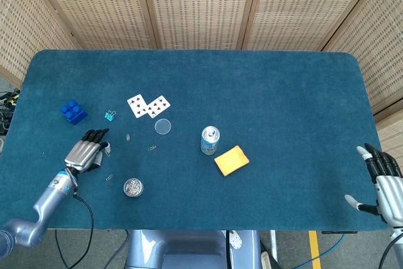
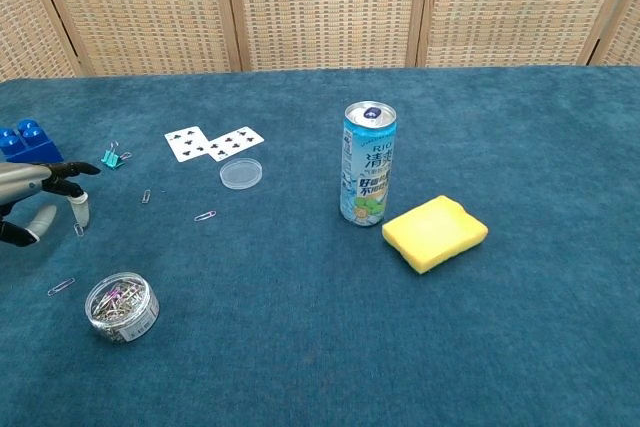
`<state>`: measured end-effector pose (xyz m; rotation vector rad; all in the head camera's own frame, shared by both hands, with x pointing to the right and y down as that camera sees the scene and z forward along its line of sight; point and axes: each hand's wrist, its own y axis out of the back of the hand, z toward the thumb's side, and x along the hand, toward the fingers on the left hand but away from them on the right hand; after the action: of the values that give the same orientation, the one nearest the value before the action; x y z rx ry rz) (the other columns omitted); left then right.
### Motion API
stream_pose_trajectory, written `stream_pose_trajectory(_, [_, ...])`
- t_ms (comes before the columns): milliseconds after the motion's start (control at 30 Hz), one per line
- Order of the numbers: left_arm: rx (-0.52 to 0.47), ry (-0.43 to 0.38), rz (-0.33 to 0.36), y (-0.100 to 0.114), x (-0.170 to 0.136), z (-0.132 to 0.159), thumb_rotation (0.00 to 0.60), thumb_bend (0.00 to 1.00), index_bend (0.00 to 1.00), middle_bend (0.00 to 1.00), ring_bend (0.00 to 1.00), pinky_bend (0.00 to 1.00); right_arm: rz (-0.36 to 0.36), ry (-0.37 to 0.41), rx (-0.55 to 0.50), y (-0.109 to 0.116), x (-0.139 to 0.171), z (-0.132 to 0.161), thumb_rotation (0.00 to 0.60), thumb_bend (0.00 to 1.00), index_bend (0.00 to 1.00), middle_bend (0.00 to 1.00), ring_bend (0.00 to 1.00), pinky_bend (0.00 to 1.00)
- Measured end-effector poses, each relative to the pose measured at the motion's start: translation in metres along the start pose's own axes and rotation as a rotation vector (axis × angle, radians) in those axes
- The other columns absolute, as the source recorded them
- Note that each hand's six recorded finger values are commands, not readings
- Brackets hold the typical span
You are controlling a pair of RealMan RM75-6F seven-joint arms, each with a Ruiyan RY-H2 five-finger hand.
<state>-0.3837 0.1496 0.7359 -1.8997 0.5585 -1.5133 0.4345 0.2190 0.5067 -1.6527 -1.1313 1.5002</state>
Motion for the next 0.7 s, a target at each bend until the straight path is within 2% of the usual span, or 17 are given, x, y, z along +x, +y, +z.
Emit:
stream_pose_trajectory(67, [-0.005, -0.002, 0.021, 0.005, -0.001, -0.001, 0.600, 0.47, 0.37, 0.00, 0.00, 0.00, 0.000, -0.001, 0.000, 0.000, 0.000, 0.000, 0.600, 0.00, 0.05, 0.00, 0.00, 0.00])
stream_pose_trajectory(167, [-0.012, -0.005, 0.044, 0.012, -0.002, -0.004, 0.600, 0.35, 0.40, 0.00, 0.00, 0.00, 0.000, 0.000, 0.000, 0.000, 0.000, 0.000, 0.600, 0.00, 0.05, 0.00, 0.00, 0.00])
stream_pose_trajectory(300, [0.018, -0.003, 0.052, 0.015, -0.001, -0.010, 0.600, 0.33, 0.43, 0.00, 0.00, 0.00, -0.002, 0.000, -0.001, 0.001, 0.000, 0.000, 0.600, 0.00, 0.04, 0.00, 0.00, 0.00])
stream_pose_trajectory(433, [0.044, -0.001, 0.043, 0.013, 0.001, -0.013, 0.600, 0.37, 0.45, 0.00, 0.00, 0.00, -0.002, 0.001, -0.001, 0.000, 0.001, 0.000, 0.600, 0.00, 0.05, 0.00, 0.00, 0.00])
stream_pose_trajectory(700, [0.078, -0.007, 0.027, 0.006, 0.010, -0.011, 0.600, 0.37, 0.48, 0.00, 0.00, 0.00, 0.001, -0.001, 0.002, -0.001, 0.000, 0.000, 0.600, 0.00, 0.05, 0.00, 0.00, 0.00])
